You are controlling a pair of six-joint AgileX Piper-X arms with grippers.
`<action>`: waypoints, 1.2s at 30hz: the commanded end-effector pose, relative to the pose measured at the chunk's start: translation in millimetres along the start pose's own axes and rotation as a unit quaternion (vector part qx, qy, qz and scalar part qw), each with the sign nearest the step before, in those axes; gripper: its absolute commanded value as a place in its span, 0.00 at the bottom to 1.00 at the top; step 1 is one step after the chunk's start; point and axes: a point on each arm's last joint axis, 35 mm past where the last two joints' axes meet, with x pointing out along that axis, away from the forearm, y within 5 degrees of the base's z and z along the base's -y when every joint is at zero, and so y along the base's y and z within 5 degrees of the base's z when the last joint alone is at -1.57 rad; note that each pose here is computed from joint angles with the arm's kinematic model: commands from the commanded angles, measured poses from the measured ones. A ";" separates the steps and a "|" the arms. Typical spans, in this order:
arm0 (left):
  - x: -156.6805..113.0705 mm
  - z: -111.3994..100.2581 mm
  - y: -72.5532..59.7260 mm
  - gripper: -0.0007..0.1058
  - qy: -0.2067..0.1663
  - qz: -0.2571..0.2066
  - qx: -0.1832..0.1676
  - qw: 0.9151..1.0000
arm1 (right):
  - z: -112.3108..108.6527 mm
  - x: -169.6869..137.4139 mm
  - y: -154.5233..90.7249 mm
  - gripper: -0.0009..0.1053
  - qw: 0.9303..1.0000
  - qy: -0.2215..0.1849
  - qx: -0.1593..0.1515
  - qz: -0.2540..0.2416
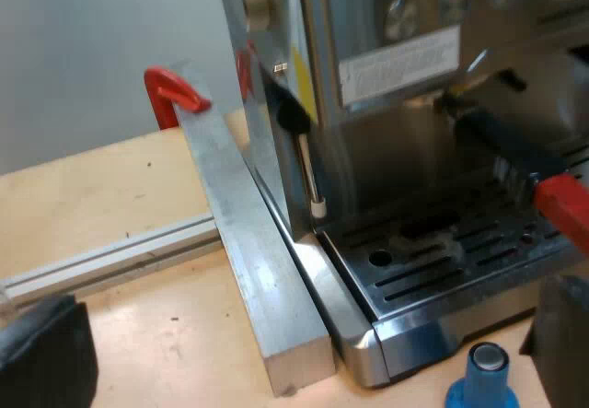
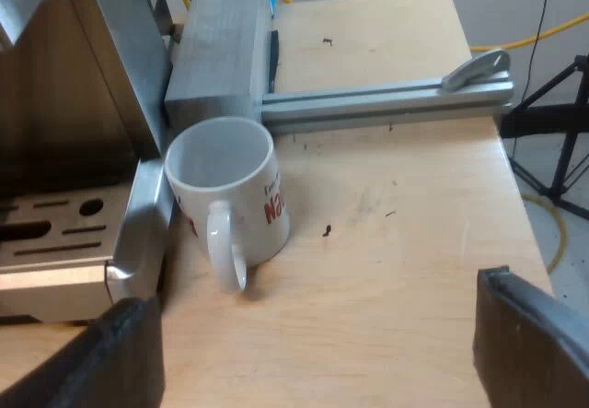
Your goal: Put the handle in the coffee machine
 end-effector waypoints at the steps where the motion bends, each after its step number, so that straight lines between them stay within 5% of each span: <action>1: 11.4 -3.6 4.7 0.93 0.002 0.021 -0.005 1.000 | 0.7 10.3 0.1 0.68 1.000 -0.013 -0.009 0.001; 7: 27.6 -17.2 9.8 0.93 0.014 0.030 -0.007 0.999 | -12.4 36.0 4.4 0.68 1.000 -0.013 -0.009 0.024; 20: 42.3 -37.4 13.7 0.93 0.052 0.027 -0.016 0.998 | -46.0 64.6 12.1 0.68 0.997 0.057 0.009 0.041; 36: 42.3 -37.3 13.3 0.93 0.052 0.022 -0.015 0.998 | -50.4 68.1 13.1 0.68 0.997 0.065 0.010 0.042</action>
